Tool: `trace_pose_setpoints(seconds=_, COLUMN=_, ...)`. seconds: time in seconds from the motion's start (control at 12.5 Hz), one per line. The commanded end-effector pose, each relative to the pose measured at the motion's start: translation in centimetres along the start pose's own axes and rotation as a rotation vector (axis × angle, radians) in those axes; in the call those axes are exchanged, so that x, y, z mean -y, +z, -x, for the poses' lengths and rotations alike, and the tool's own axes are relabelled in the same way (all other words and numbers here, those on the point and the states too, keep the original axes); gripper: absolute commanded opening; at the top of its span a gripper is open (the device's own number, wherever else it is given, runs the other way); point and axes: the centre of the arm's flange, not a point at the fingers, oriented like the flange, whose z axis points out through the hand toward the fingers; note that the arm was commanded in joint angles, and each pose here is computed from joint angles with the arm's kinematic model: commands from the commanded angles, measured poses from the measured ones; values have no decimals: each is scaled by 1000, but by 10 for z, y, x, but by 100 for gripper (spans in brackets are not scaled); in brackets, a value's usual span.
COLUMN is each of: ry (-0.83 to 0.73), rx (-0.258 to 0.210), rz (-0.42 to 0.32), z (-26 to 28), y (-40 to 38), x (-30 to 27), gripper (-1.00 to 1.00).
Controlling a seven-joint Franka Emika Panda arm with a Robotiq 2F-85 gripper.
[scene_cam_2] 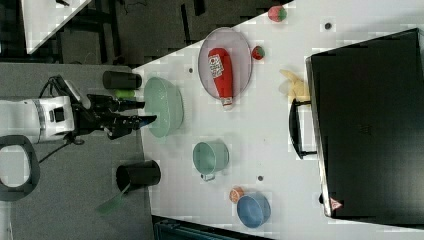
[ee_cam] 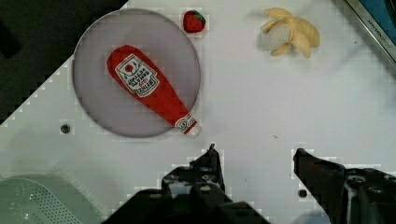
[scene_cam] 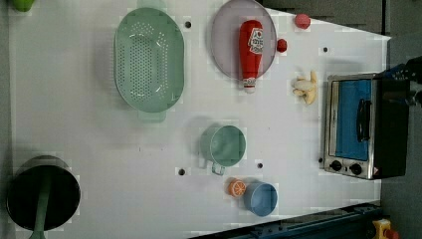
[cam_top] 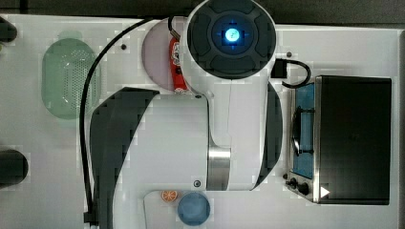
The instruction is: Pick ketchup from plate and place it on table.
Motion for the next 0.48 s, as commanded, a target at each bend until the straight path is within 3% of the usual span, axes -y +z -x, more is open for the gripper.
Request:
trace_pose_setpoints(seconds=0.08, ry=24, rx=28, rz=35, z=26, y=-43, x=-54, gripper=54)
trace_pose_setpoints(seconds=0.24, ry=12, rx=38, rz=43, z=25, y=-37, x=-50, gripper=97)
trace_pose_setpoints(seconds=0.48, ry=-13, rx=78, rz=74, z=21, y=-10, x=-35, gripper=100)
